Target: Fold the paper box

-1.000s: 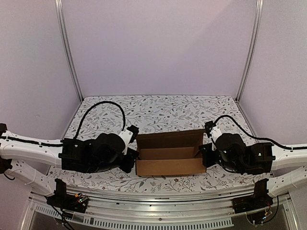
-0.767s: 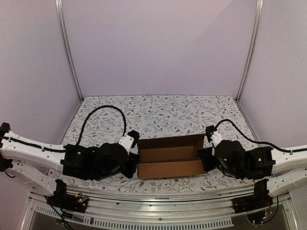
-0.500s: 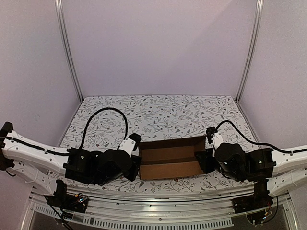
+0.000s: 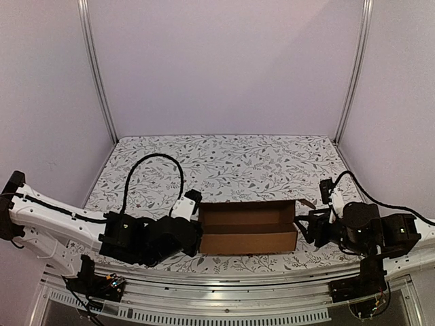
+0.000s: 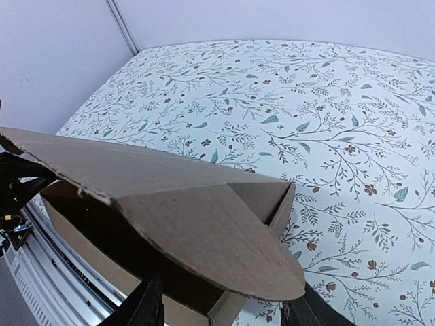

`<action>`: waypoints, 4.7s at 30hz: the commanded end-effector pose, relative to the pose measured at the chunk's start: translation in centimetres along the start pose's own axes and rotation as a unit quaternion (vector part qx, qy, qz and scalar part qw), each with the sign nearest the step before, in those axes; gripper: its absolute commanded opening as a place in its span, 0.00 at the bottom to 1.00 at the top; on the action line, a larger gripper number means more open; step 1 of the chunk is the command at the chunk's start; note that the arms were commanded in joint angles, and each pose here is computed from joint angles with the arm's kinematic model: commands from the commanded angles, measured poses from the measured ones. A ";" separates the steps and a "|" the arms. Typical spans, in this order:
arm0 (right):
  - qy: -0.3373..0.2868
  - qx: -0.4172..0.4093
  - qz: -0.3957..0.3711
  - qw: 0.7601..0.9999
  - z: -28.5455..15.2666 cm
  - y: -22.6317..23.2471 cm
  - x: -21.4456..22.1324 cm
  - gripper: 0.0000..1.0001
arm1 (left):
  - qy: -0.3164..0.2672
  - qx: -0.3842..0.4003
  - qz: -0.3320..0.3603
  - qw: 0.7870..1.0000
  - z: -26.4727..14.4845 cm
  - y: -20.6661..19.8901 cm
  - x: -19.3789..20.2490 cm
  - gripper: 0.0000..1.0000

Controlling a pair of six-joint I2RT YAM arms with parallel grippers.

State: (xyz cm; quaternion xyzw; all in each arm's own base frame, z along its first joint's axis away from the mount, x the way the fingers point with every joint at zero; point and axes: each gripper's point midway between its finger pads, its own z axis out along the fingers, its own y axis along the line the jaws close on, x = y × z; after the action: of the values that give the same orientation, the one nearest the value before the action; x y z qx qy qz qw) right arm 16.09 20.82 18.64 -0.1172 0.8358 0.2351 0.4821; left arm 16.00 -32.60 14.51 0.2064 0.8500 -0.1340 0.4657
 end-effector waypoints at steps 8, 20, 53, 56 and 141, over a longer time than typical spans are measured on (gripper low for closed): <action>0.031 -0.098 -0.046 0.994 -4.2 2.2 -1.9 0.56 | 0.021 -0.023 0.036 0.999 1.8 -0.1 2.9 0.00; -0.024 -0.036 -0.127 0.991 -3.7 6.1 -11.1 0.37 | -0.018 -0.030 0.053 0.998 3.4 0.2 3.1 0.00; 0.110 0.043 -0.070 0.991 15.9 4.9 -2.8 0.25 | -0.053 0.065 0.091 0.992 4.2 -2.3 2.0 0.10; 0.116 0.046 -0.063 0.990 16.2 4.6 -1.8 0.24 | -0.042 0.068 0.088 0.993 4.0 -2.1 2.4 0.15; 0.229 0.143 0.158 0.950 2.6 -8.6 8.3 0.99 | 0.149 0.275 -0.112 0.943 11.6 -1.5 -1.7 0.82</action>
State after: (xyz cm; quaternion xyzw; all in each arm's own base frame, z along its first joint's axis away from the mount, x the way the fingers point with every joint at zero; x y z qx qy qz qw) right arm 17.39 13.51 8.89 0.0079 0.9573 0.1064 0.2687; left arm 24.44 -38.30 10.18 0.2597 0.8563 -0.3554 0.2704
